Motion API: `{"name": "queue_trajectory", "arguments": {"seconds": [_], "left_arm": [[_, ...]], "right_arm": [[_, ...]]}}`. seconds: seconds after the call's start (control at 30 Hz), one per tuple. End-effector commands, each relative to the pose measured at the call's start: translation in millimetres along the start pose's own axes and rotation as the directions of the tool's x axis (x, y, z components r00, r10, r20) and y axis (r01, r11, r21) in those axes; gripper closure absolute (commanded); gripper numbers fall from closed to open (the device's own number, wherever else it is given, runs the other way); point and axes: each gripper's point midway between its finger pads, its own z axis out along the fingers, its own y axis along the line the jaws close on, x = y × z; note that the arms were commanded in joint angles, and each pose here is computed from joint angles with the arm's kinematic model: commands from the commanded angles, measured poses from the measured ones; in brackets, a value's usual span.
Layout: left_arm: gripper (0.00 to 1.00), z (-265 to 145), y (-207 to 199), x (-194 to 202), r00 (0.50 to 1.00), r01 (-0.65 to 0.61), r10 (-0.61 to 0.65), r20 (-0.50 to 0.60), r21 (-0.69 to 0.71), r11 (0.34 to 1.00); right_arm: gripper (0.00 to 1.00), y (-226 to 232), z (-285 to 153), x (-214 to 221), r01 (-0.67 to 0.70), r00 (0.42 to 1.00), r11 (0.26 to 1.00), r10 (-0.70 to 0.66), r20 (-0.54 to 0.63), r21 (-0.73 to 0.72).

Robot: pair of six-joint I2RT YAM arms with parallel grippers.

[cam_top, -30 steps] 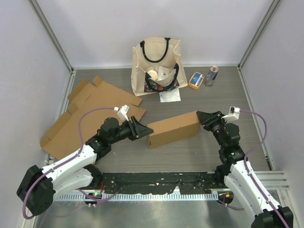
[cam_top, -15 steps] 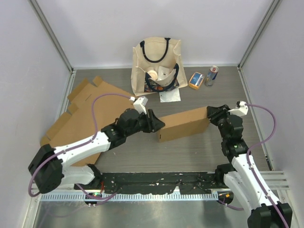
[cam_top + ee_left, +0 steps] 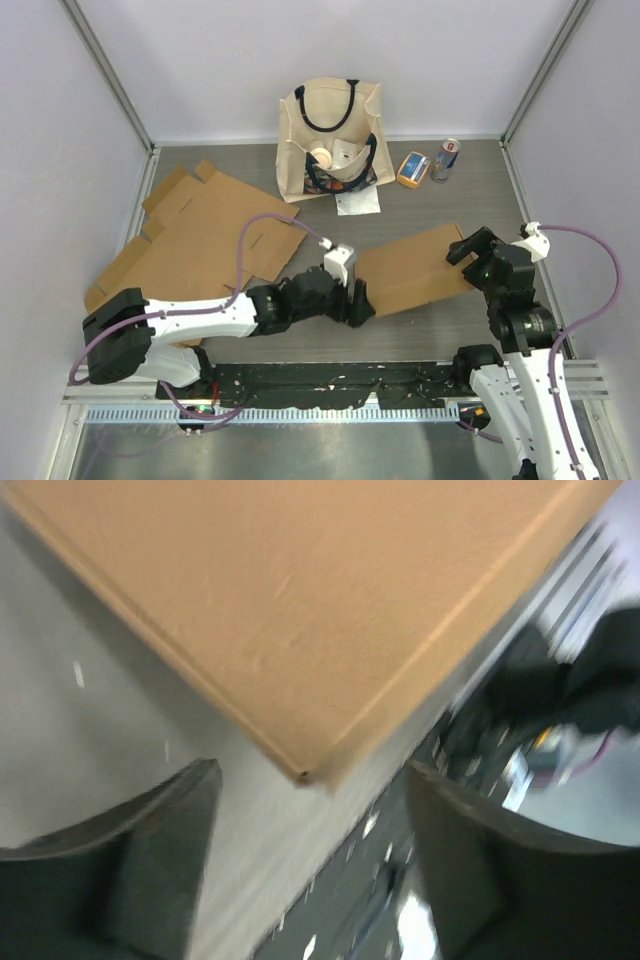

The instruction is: Fold the paper box

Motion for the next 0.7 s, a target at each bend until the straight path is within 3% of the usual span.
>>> {"name": "queue_trajectory", "arguments": {"seconds": [0.0, 0.03, 0.2, 0.3, 0.33, 0.43, 0.53, 0.6, 0.67], "left_arm": [[0.11, -35, 10, 63, 0.964, 0.059, -0.073, -0.257, -0.060, 0.996], [0.01, -45, 2, 48, 0.965, 0.082, -0.091, -0.248, -0.046, 0.996], [0.00, -63, -19, 10, 0.926, 0.198, -0.198, -0.322, -0.032, 0.980], [0.00, -53, 10, -5, 0.893, 0.319, -0.339, -0.296, -0.116, 0.941], [0.00, -45, 32, -8, 0.867, 0.398, -0.434, -0.244, -0.185, 0.899], [0.00, -28, 40, -11, 0.833, 0.498, -0.511, -0.214, -0.114, 0.860], [0.00, -9, 44, -1, 0.798, 0.544, -0.560, -0.223, -0.134, 0.829], [0.04, 10, 53, 13, 0.779, 0.561, -0.582, -0.231, -0.157, 0.813], [0.13, 30, 50, 5, 0.790, 0.570, -0.575, -0.211, -0.092, 0.817]], "right_arm": [[0.06, 5, -36, 12, 0.018, 0.975, 0.998, -0.004, -0.223, 0.061], [0.06, -1, -35, 16, 0.065, 0.964, 0.993, -0.037, -0.262, 0.099], [0.04, -13, -17, 18, 0.215, 0.925, 0.960, -0.141, -0.353, 0.180], [0.04, -7, -2, 22, 0.242, 0.910, 0.958, -0.169, -0.378, 0.155], [0.04, 2, 8, 16, 0.222, 0.925, 0.966, -0.164, -0.342, 0.136], [0.04, 10, 43, 24, 0.235, 0.910, 0.965, -0.177, -0.376, 0.114], [0.06, 17, 77, 36, 0.238, 0.864, 0.971, -0.201, -0.462, 0.023], [0.06, 12, 92, 41, 0.256, 0.840, 0.967, -0.230, -0.492, -0.015], [0.06, 7, 111, 41, 0.202, 0.847, 0.978, -0.202, -0.491, -0.053]]}}
